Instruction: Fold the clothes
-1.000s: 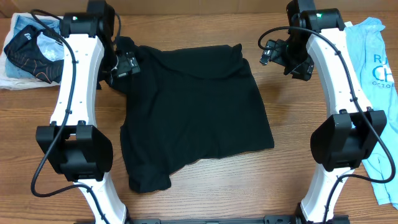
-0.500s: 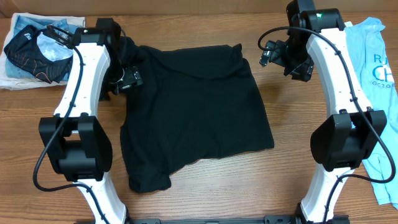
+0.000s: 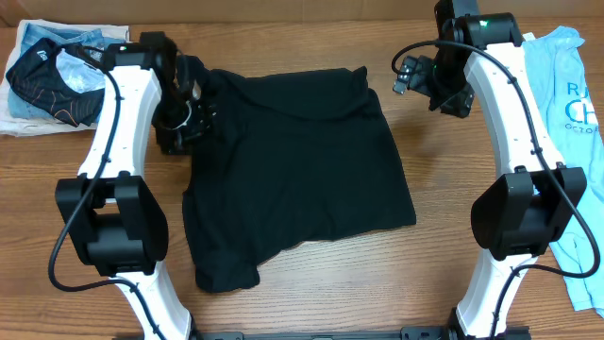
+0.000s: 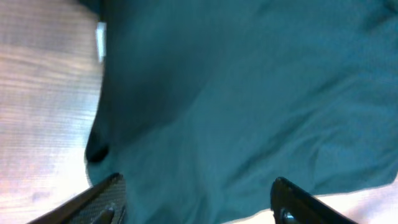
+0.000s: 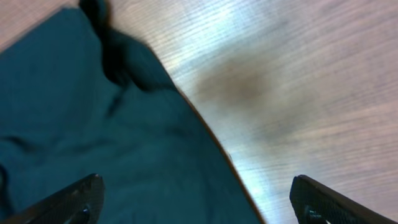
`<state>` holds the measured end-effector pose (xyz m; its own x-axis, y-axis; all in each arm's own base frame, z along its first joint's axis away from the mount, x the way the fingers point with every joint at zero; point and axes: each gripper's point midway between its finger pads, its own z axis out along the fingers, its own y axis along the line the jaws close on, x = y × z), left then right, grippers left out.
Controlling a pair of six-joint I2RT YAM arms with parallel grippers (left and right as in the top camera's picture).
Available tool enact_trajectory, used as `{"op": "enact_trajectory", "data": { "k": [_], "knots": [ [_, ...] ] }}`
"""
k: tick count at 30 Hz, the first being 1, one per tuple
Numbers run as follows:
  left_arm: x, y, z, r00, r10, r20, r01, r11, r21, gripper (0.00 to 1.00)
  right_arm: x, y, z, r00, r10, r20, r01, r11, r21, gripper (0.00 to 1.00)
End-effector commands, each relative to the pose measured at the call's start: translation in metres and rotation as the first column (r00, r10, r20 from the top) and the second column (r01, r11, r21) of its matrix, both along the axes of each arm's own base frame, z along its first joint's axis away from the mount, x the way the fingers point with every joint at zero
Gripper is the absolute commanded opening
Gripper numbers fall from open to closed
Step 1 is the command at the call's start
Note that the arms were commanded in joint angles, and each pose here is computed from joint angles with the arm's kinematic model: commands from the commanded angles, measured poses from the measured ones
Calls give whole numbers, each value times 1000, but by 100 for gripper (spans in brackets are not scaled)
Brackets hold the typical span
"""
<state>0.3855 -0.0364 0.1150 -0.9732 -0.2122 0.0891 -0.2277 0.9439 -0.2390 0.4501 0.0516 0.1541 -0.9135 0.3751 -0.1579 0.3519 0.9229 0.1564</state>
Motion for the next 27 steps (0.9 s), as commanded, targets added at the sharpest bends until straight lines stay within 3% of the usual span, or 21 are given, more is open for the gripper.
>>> {"op": "enact_trajectory", "data": {
  "k": [1, 6, 9, 12, 19, 27],
  "knots": [
    [19, -18, 15, 991, -42, 128, 45, 999, -23, 89, 12, 13, 6, 997, 24, 69, -28, 999, 47, 100],
    [41, -21, 17, 980, 57, 190, -51, 998, -35, 99, 34, 44, -2, 985, 61, 160, -93, 975, 202, 97],
    [45, -16, 17, 976, 76, 204, -75, 997, -12, 100, 43, 58, -15, 979, 61, 194, -111, 959, 259, 93],
    [45, -11, 15, 976, 75, 205, -81, 997, 20, 100, 50, 69, -32, 975, 37, 221, -100, 955, 280, 80],
    [42, -8, 13, 978, 74, 193, -83, 996, 39, 100, 71, 88, -57, 948, 62, 311, -154, 948, 278, 79],
    [41, -7, 13, 980, 73, 186, -82, 996, 40, 100, 77, 97, -116, 965, 74, 252, -145, 950, 277, 79]
  ]
}}
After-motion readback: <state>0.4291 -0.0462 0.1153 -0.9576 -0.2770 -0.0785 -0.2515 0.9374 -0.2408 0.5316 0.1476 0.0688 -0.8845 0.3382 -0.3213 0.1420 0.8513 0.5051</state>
